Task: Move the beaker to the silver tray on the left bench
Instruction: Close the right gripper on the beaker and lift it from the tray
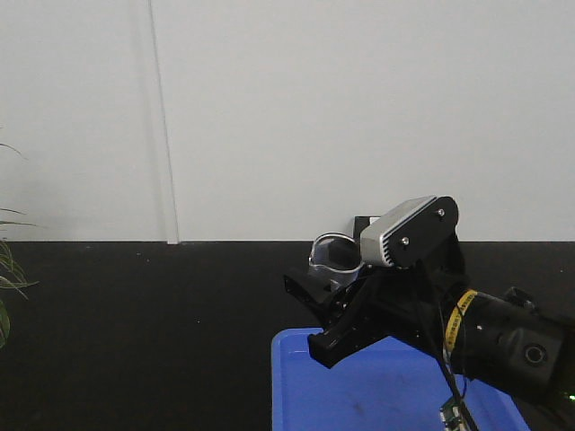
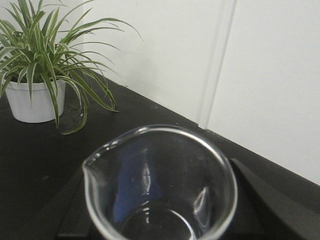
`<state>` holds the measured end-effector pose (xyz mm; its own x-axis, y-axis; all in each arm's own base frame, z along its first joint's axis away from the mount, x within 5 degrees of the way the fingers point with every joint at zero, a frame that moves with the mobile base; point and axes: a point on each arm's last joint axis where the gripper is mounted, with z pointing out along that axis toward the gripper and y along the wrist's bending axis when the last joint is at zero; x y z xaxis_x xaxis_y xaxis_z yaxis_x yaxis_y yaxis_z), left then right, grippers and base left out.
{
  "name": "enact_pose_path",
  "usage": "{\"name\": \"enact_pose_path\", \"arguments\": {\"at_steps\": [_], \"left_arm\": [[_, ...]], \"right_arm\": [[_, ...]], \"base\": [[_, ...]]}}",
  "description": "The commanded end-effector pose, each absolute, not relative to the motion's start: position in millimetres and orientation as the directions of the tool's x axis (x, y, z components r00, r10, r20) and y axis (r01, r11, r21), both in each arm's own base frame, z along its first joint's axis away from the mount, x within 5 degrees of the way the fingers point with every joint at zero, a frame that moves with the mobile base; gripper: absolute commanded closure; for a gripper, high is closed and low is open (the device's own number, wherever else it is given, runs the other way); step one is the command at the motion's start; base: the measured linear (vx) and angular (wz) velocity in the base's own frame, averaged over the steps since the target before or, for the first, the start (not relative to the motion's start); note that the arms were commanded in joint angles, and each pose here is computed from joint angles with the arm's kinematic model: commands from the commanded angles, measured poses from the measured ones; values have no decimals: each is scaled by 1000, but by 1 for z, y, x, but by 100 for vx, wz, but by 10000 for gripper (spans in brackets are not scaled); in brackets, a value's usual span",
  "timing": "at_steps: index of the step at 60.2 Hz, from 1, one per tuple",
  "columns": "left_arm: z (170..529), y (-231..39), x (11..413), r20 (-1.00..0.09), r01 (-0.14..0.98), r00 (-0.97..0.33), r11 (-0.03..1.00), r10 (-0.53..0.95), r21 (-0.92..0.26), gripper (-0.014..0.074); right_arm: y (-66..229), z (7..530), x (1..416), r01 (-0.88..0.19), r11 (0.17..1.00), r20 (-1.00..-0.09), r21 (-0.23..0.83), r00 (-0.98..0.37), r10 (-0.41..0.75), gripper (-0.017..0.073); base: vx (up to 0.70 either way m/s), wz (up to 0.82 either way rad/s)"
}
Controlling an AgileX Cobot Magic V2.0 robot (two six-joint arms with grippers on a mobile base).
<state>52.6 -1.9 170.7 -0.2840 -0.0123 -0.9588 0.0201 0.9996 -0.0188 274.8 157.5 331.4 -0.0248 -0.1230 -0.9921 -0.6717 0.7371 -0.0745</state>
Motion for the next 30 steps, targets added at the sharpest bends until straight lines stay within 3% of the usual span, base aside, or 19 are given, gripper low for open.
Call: {"name": "enact_pose_path", "arguments": {"at_steps": [1, 30], "left_arm": [[171, -2, 54, -976, 24, -219, 999, -21, -27, 592], [171, -2, 54, -976, 24, -219, 999, -21, -27, 592]], "right_arm": [[156, 355, 268, -682, 728, -997, -71, 43, -57, 573], [156, 353, 269, -680, 730, -997, -70, 37, -61, 573]], "base": [[0, 0], [0, 0]]}}
